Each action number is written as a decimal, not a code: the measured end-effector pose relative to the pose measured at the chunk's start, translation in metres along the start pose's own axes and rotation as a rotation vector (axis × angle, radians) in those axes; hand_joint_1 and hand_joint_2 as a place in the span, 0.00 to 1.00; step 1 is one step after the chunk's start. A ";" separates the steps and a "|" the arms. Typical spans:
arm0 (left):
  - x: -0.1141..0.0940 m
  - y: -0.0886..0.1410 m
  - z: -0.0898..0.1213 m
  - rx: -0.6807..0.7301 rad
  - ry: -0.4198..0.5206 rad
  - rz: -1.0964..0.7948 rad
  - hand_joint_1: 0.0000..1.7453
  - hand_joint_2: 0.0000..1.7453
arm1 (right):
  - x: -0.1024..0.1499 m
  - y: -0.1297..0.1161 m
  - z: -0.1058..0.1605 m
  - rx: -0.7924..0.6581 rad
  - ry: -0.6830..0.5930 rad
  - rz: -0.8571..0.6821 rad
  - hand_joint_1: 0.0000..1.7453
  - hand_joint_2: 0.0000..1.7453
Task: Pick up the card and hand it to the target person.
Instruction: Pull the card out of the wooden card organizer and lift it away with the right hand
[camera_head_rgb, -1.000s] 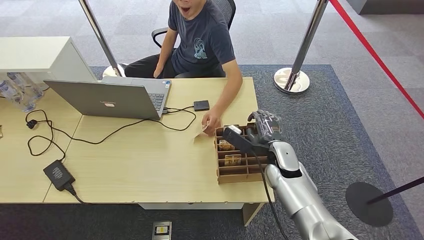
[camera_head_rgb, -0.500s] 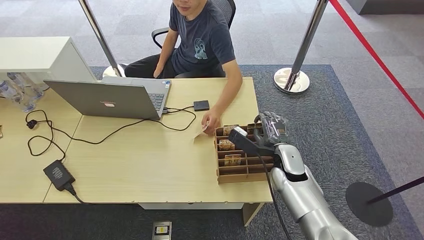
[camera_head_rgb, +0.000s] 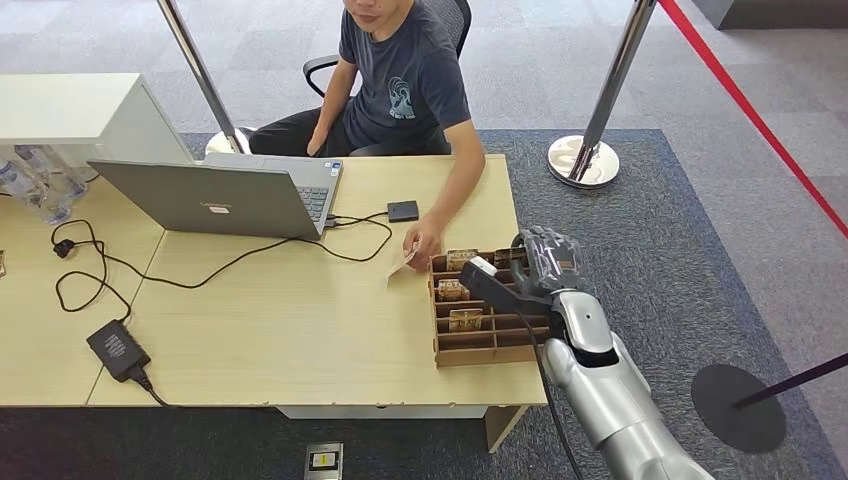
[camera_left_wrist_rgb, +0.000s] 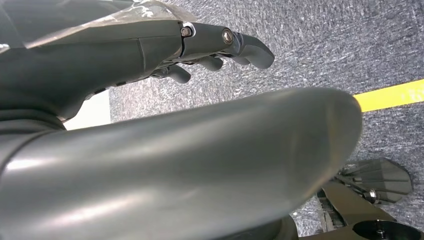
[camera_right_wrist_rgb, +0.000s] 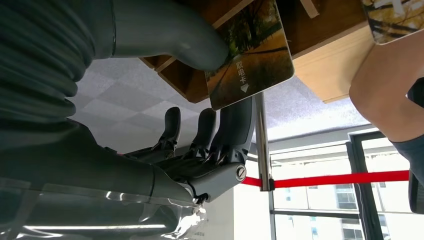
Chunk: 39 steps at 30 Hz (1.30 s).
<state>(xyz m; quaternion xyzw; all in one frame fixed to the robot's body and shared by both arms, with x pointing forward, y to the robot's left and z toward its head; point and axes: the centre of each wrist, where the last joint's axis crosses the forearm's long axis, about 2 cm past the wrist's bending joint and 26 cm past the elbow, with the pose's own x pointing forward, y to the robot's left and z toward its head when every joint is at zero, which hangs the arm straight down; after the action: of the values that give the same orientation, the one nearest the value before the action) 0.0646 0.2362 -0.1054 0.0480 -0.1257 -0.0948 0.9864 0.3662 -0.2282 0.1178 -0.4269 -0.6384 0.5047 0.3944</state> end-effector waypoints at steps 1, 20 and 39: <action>0.000 0.000 0.000 0.000 0.000 0.000 0.00 0.00 | 0.000 0.000 0.000 0.001 0.000 0.000 0.56 1.00; 0.000 -0.002 0.000 -0.002 0.001 0.004 0.00 0.00 | 0.001 -0.001 0.000 -0.004 -0.010 0.015 0.72 1.00; -0.001 -0.002 0.000 0.007 0.000 0.023 0.00 0.00 | 0.003 -0.005 -0.004 -0.027 -0.043 -0.001 1.00 1.00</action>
<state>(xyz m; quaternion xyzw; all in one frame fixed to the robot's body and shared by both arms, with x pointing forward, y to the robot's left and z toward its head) 0.0636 0.2347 -0.1054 0.0502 -0.1267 -0.0832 0.9872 0.3685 -0.2252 0.1235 -0.4209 -0.6536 0.5051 0.3750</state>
